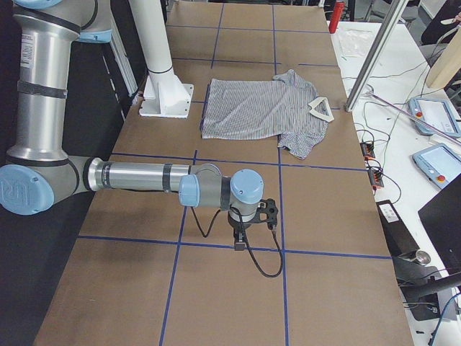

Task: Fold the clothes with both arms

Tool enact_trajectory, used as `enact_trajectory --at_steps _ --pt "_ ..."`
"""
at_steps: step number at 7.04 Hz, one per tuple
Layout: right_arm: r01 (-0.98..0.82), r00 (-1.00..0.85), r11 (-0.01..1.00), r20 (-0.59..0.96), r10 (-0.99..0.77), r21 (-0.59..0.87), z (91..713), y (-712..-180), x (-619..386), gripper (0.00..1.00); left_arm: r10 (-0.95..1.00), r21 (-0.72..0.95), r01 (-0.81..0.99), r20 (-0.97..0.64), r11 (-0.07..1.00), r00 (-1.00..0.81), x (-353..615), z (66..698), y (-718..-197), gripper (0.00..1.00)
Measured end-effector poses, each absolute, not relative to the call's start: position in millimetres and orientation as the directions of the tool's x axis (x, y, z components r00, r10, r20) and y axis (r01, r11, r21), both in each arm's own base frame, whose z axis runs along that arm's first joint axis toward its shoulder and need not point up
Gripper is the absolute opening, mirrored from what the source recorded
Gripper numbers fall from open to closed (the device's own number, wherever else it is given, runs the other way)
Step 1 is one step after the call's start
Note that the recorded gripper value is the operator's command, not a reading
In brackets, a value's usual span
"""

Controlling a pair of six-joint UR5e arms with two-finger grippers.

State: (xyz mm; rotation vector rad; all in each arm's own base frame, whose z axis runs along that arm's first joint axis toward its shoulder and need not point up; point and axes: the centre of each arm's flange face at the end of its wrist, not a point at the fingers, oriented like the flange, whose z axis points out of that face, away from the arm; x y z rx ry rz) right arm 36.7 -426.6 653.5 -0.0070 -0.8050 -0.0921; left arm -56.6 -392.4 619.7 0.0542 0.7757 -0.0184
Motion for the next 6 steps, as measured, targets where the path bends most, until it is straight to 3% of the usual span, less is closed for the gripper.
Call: enact_trajectory --at_steps 3,6 --pt "0.125 0.653 0.979 0.729 -0.206 0.164 601 -472 -46 1.00 0.029 0.070 0.031 -0.719 0.997 0.694 -55 610 -396 1.00" --pt "0.029 0.652 0.995 0.753 -0.088 0.091 479 -583 -220 1.00 0.100 0.148 0.025 -0.772 0.989 0.628 -48 593 -399 1.00"
